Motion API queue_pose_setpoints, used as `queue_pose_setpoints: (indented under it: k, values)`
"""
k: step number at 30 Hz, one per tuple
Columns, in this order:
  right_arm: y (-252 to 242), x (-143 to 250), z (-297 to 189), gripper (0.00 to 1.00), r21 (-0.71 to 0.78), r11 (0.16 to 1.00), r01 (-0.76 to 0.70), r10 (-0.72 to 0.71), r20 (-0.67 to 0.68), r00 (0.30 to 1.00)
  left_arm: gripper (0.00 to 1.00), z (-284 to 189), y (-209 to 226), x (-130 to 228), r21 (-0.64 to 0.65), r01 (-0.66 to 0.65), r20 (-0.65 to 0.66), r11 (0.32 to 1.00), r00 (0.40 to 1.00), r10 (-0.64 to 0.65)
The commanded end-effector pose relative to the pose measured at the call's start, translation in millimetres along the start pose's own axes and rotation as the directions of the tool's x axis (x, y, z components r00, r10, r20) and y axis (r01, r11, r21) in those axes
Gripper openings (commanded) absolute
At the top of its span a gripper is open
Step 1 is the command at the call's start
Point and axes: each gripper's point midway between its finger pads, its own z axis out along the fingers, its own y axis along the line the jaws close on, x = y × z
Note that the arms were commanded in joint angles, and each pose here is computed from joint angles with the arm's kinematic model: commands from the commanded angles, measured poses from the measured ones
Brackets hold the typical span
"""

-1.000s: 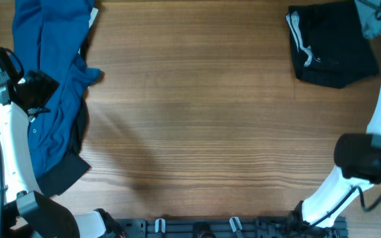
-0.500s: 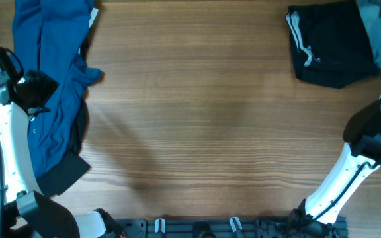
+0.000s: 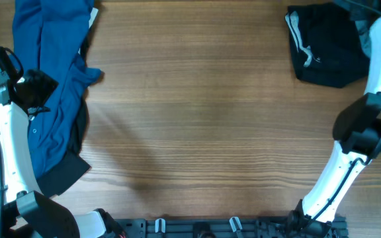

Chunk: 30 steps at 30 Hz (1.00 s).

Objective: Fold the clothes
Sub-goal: 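Carry the folded shorts with the right gripper to the black garment top right, then lower the shorts onto the black garment and open the right gripper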

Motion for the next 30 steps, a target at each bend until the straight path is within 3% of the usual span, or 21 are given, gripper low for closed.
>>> queue_pose_setpoints:
  k: [1, 8, 10, 15, 19, 21, 22, 25, 30]
  values:
    - [63, -15, -2, 0.04, -0.120, 0.991, 0.052, -0.050, 0.024, 0.998, 0.70, 1, -1, -3, 0.005, 0.003, 0.002, 1.000, 1.000, -0.003]
    - [137, 36, 11, 0.08, -0.253, 0.961, 0.114, -0.159, -0.164, 0.974, 0.71, 1, -1, -3, 0.005, 0.003, 0.002, 1.000, 1.000, -0.003]
    - [150, 54, 14, 0.27, -0.283, 0.951, 0.121, -0.188, -0.224, 0.956, 0.73, 1, -1, -3, 0.005, 0.003, 0.002, 1.000, 1.000, -0.003]
    - [179, 88, 5, 0.55, -0.404, 0.911, 0.079, -0.225, -0.329, 0.917, 0.74, 1, -1, -3, 0.005, 0.002, 0.002, 1.000, 1.000, -0.002]
    - [196, 77, -26, 0.59, -0.529, 0.848, 0.023, -0.208, -0.292, 0.934, 0.75, 1, 0, -2, 0.003, 0.003, -0.002, 1.000, 1.000, -0.003]
    - [195, 59, -61, 0.65, -0.584, 0.811, 0.006, -0.183, -0.245, 0.952, 0.88, 1, 0, 0, 0.003, 0.003, -0.010, 1.000, 1.000, -0.003]
    - [192, 50, -75, 0.75, -0.592, 0.806, 0.009, -0.172, -0.220, 0.960, 0.97, 1, 0, 0, 0.001, 0.003, -0.012, 1.000, 1.000, -0.003]
    - [175, 26, -114, 0.99, -0.578, 0.816, 0.015, -0.126, -0.152, 0.980, 1.00, 1, 0, 0, 0.001, 0.003, -0.012, 1.000, 1.000, -0.003]
    - [147, 4, -185, 1.00, -0.550, 0.835, -0.020, -0.034, -0.088, 0.996, 1.00, 1, 0, 0, 0.002, 0.003, -0.012, 1.000, 1.000, -0.003]
